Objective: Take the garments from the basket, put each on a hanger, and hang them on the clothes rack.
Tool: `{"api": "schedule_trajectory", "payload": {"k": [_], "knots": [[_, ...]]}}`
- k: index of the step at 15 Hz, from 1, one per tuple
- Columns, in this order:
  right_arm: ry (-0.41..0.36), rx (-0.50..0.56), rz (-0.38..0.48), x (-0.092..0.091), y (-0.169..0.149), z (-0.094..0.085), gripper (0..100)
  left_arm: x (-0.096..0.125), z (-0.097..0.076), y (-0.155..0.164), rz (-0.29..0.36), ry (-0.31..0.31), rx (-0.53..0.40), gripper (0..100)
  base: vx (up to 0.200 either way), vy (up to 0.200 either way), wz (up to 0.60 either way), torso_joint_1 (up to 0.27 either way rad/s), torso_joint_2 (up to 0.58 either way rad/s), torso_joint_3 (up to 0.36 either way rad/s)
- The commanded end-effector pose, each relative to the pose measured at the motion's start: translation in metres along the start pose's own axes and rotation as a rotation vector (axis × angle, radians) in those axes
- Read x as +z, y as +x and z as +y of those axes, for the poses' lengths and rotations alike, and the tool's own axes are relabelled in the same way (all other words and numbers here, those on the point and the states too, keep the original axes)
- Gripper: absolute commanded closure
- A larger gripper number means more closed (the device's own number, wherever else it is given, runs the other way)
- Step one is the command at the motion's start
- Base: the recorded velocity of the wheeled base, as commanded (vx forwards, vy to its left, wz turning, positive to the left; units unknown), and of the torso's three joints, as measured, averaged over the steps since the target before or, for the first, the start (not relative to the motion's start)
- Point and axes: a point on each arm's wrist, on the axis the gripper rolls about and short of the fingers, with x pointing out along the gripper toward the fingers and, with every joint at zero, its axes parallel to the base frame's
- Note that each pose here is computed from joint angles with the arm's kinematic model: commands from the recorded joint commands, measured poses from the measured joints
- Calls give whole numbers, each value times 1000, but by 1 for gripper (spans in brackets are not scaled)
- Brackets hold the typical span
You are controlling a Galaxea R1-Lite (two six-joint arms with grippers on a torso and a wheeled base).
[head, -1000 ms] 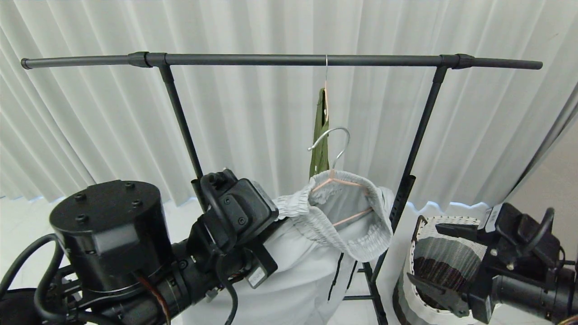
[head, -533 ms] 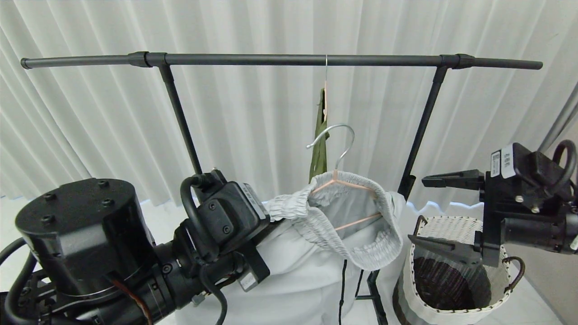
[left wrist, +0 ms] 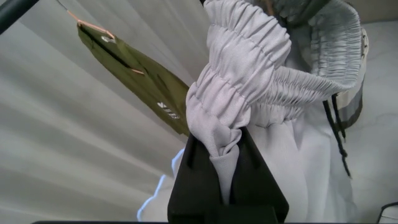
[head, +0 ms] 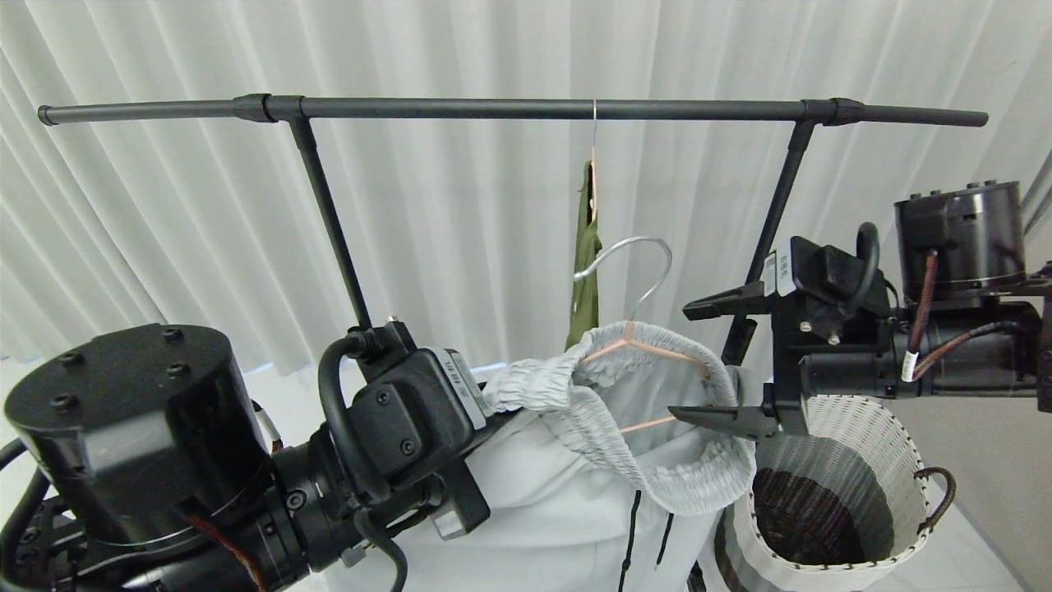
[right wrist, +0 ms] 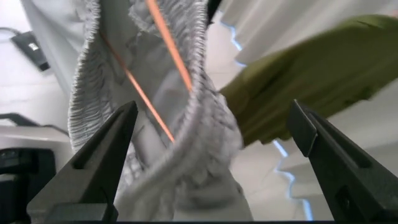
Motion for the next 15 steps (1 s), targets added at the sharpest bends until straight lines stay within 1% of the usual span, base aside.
{"api": "schedule_trajectory", "payload": {"k": [1,2,7,8,13,15], "knots": [[10,32,17,-5,15,-2,0,0,0,0,-2,1,1,100,0,0,0,0,0,0],[18,50,26,-8,20,-1,0,1,0,-1,-6,2,2,100,0,0,0,0,0,0],[16,86,18,-5,25,5,0,4,-4,-1,-17,6,-16,100,0,0,0,0,0,0],[18,87,20,-5,25,5,100,4,-4,-1,-20,8,-16,100,0,0,0,0,0,0],[11,76,14,-4,24,4,100,4,-4,-2,-18,13,-17,100,0,0,0,0,0,0],[-8,67,5,0,22,2,100,4,-4,-2,-18,13,-17,100,0,0,0,0,0,0]]}}
